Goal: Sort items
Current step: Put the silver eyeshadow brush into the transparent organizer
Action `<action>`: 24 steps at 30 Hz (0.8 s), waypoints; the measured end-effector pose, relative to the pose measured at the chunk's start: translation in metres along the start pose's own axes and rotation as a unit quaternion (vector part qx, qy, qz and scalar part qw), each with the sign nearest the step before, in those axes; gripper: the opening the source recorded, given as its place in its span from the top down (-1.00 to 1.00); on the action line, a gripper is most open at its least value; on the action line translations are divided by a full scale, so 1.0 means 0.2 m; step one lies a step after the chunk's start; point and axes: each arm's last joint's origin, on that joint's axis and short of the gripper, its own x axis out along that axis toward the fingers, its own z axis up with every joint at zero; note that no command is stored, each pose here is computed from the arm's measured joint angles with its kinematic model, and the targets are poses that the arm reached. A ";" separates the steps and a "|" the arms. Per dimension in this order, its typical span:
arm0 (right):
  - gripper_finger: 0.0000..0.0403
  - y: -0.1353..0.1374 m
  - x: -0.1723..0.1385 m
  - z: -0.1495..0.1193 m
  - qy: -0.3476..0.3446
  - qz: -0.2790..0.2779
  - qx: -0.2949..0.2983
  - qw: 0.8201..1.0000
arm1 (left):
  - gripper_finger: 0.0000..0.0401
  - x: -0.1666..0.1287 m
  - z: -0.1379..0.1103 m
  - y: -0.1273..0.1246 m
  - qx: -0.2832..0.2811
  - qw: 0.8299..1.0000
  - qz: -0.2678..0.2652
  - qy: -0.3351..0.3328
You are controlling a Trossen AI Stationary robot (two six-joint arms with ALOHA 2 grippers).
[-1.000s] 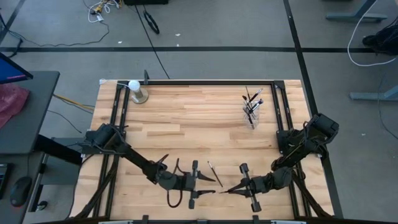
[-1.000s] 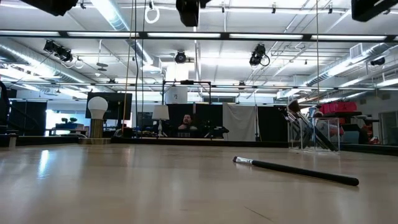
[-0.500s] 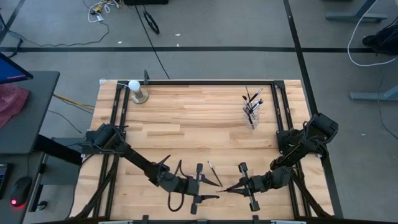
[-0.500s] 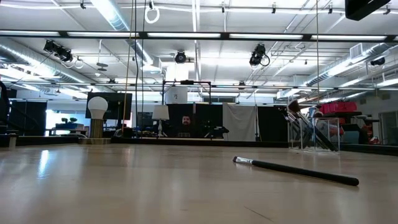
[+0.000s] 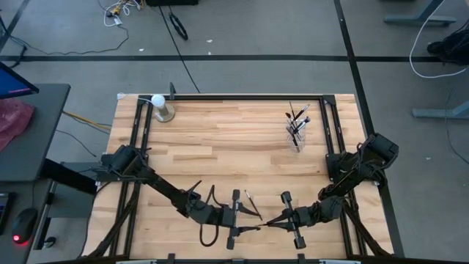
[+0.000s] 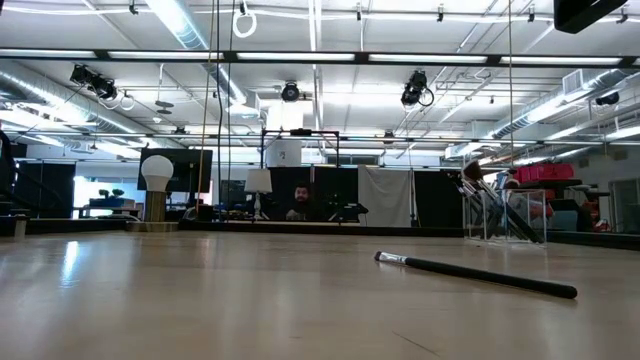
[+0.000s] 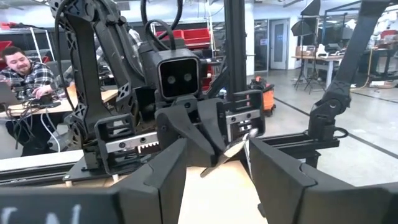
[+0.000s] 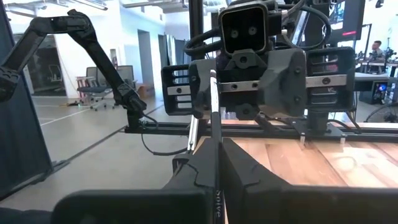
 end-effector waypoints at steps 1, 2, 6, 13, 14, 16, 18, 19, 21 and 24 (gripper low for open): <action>0.97 0.00 0.00 0.00 0.000 0.000 0.000 1.000 | 0.12 0.00 0.00 0.00 0.000 1.000 0.000 0.000; 0.97 0.00 0.00 0.00 0.000 0.000 0.000 1.000 | 0.14 0.00 0.00 0.00 0.000 1.000 -0.001 0.000; 0.97 0.00 0.00 0.00 0.000 0.000 0.000 1.000 | 0.25 0.00 0.00 0.00 0.000 1.000 -0.005 -0.001; 0.97 0.00 0.00 0.00 0.000 0.000 0.000 1.000 | 0.56 0.00 0.00 0.00 0.000 1.000 -0.013 -0.002; 0.97 0.00 0.00 0.00 0.001 0.000 0.000 1.000 | 0.60 0.00 0.00 -0.01 -0.001 1.000 -0.020 -0.002; 0.97 0.00 0.00 0.00 0.005 0.000 0.001 1.000 | 0.68 0.00 0.00 -0.01 -0.002 1.000 -0.029 -0.004; 0.97 0.00 0.00 -0.01 0.011 0.001 0.003 1.000 | 0.77 0.00 0.00 -0.01 -0.002 1.000 -0.029 -0.004; 0.97 0.00 0.00 -0.01 0.013 0.000 0.006 1.000 | 0.81 0.00 0.00 -0.01 -0.002 1.000 -0.029 -0.004; 0.97 0.00 0.00 -0.02 0.014 0.000 0.008 1.000 | 0.90 0.00 0.00 -0.01 -0.001 1.000 -0.029 -0.004; 0.97 0.00 0.00 -0.02 0.016 0.000 0.007 1.000 | 0.96 0.00 0.00 -0.01 0.000 1.000 -0.029 -0.004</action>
